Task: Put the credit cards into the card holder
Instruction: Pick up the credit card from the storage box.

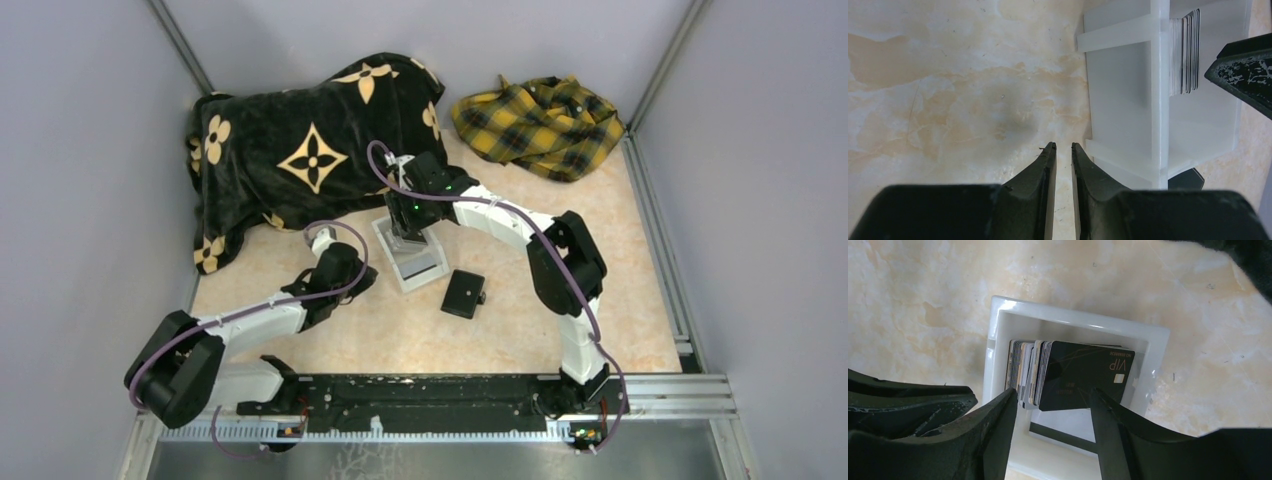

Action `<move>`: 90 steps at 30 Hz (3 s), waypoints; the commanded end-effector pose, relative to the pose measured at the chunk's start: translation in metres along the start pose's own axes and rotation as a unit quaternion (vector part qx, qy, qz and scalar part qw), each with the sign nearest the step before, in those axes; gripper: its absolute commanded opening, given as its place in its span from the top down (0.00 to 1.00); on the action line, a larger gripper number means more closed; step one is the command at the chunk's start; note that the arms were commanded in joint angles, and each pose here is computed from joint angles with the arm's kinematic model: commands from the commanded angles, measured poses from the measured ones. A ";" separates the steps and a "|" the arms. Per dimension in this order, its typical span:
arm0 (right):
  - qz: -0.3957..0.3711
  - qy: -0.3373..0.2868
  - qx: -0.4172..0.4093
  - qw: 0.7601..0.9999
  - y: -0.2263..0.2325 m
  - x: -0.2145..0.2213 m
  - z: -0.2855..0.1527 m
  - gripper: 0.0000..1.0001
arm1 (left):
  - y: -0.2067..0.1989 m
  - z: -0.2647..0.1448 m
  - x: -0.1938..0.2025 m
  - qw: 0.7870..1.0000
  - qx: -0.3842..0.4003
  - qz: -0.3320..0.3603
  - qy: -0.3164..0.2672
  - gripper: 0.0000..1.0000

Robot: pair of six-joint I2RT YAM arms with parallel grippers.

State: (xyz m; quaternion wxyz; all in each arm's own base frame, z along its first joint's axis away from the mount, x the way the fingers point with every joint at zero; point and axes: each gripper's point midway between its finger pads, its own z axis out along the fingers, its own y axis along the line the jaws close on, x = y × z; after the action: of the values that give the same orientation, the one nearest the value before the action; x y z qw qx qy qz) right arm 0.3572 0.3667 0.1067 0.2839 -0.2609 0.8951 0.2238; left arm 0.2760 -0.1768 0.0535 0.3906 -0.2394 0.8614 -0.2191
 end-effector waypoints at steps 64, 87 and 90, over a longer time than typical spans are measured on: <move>-0.050 -0.063 0.063 0.995 0.022 -0.044 -0.051 0.91 | -0.043 0.022 -0.008 0.998 0.048 0.034 -0.003 0.73; -0.041 -0.127 0.017 0.991 0.034 -0.008 -0.173 1.00 | -0.120 -0.093 -0.063 0.957 0.249 0.140 -0.057 0.12; -0.034 -0.119 -0.036 0.992 0.050 0.014 -0.184 1.00 | -0.138 -0.109 -0.051 0.931 0.319 0.174 -0.037 0.10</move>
State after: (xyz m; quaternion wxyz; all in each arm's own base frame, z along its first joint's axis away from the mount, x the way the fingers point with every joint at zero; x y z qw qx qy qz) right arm 0.2830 0.2903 0.2282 0.3987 -0.2603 0.8583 0.1912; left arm 0.2773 -0.2058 0.2085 0.5102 -0.0764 0.7872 -0.3379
